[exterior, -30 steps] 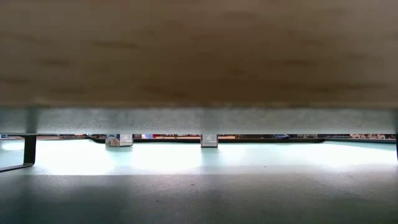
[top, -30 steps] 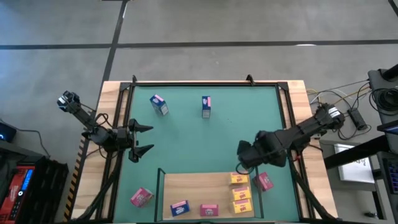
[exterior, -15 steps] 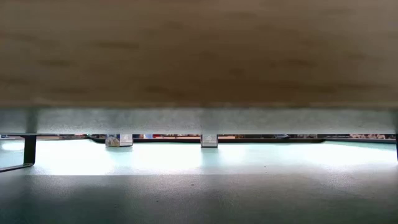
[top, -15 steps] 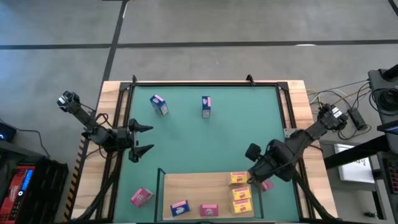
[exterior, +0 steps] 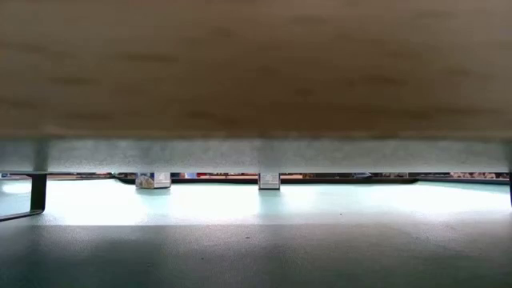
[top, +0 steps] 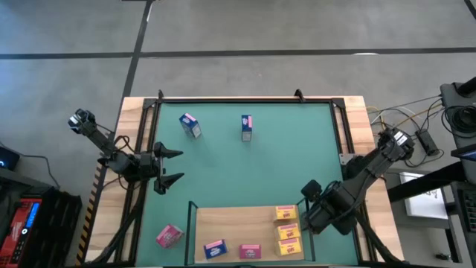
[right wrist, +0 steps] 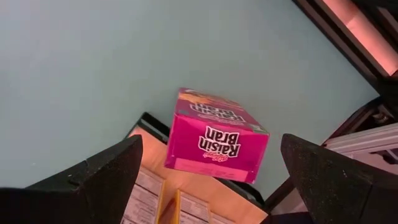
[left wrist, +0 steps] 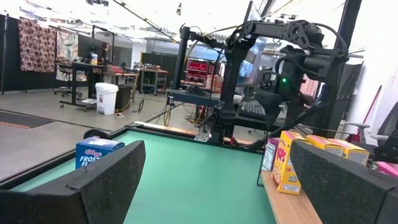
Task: Stack cereal on shelf
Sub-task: Put the right violet cereal box on the shelf aligned with the other violet cereal box
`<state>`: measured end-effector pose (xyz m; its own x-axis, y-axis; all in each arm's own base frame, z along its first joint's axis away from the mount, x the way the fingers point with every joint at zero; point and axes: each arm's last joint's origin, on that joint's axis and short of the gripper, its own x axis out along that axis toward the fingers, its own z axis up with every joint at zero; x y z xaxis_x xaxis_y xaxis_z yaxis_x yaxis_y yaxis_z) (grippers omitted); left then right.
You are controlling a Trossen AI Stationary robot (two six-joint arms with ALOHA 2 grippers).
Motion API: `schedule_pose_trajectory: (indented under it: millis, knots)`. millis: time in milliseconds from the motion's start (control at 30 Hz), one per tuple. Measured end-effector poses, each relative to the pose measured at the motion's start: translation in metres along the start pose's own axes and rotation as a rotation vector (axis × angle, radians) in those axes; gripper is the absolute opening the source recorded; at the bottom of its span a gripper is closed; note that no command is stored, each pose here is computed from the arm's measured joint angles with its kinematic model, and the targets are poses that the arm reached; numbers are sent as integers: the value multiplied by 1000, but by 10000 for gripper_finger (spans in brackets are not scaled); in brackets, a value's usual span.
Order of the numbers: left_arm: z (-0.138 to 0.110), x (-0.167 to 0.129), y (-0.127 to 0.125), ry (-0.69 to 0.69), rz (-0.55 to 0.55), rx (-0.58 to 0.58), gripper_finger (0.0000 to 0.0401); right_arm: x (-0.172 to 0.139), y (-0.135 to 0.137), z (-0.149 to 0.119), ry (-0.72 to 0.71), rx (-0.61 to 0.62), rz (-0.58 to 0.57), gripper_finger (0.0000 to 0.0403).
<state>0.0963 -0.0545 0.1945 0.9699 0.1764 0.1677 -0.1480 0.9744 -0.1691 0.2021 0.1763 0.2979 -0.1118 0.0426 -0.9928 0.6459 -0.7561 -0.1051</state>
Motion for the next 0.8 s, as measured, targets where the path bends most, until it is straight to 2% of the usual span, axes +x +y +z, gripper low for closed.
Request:
schedule_pose_trajectory:
  millis: [800]
  knots:
    - [0,0,0,1,0,2,384,17,-15,-16,-35,-48,7,370]
